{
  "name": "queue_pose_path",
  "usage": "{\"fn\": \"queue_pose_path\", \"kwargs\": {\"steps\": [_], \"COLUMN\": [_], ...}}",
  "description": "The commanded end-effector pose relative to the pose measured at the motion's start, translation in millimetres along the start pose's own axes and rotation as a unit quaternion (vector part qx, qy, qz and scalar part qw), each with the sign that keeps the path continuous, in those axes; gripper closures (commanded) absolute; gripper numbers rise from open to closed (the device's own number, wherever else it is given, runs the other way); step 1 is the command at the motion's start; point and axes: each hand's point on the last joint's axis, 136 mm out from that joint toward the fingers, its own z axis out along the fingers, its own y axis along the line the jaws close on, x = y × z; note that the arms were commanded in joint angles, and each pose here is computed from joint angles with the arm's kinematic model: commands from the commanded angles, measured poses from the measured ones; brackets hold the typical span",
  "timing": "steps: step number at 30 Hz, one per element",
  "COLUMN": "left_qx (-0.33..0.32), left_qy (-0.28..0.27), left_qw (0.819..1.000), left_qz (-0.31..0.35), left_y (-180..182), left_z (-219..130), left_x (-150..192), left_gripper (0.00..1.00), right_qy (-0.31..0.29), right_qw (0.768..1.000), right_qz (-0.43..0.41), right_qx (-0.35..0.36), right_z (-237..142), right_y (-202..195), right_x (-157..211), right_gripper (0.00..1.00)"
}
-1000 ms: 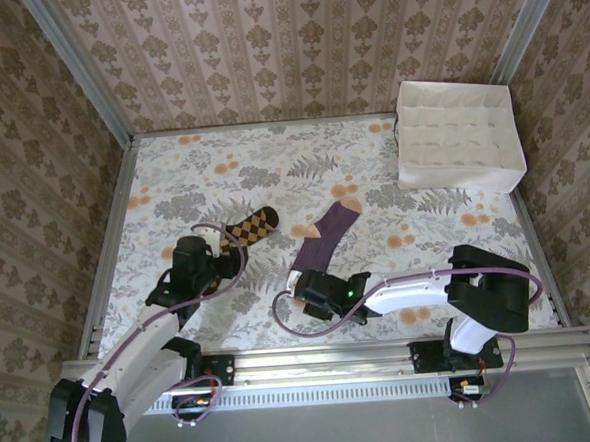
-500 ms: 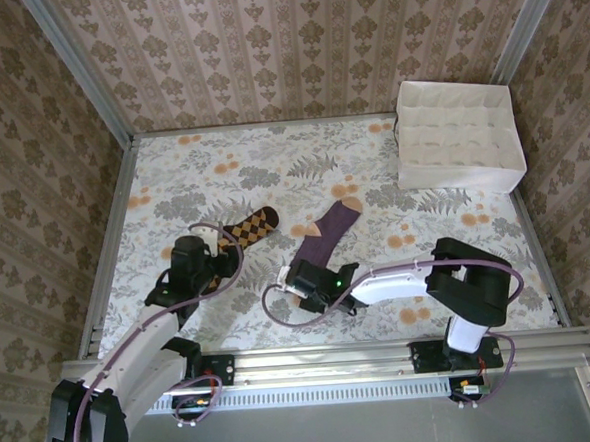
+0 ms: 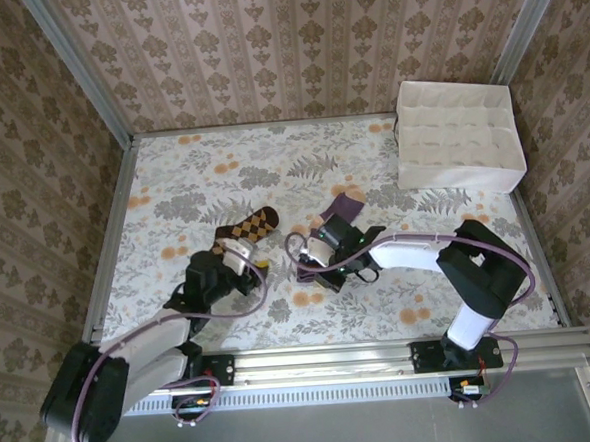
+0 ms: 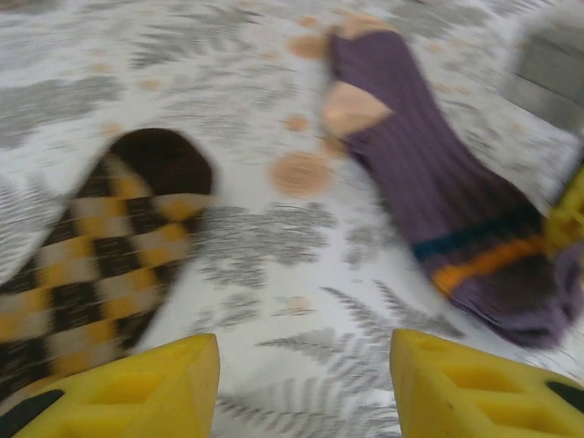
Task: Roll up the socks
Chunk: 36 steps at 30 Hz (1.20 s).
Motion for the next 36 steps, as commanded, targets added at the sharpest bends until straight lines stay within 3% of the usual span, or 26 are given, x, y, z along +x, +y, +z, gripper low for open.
{"fn": "queue_pose_path", "kwargs": {"steps": [1, 5, 13, 23, 29, 36], "left_qx": [0.066, 0.107, 0.196, 0.186, 0.229, 0.218], "left_qy": [-0.040, -0.009, -0.019, -0.046, 0.012, 0.014], "left_qw": [0.989, 0.977, 0.962, 0.962, 0.943, 0.947], "left_qz": [0.125, 0.182, 0.190, 0.196, 0.241, 0.237], "left_y": [-30, -48, -73, -69, -97, -98], "left_z": [13, 36, 64, 45, 46, 64], "left_x": [-27, -23, -17, -22, -4, 3], "left_gripper": [0.47, 0.43, 0.41, 0.38, 0.37, 0.36], "right_qy": [0.009, 0.004, 0.003, 0.001, -0.002, -0.005], "right_qw": [0.994, 0.990, 0.983, 0.980, 0.979, 0.978], "right_qz": [0.040, 0.065, 0.105, 0.134, 0.140, 0.137], "right_qx": [-0.099, -0.128, -0.154, -0.146, -0.147, -0.156], "right_z": [-11, -14, -12, -11, -12, -14], "right_y": [23, 22, 17, 2, 0, 3], "right_x": [6, 5, 7, 7, 7, 5], "right_gripper": [1.00, 1.00, 1.00, 1.00, 1.00, 1.00]}}
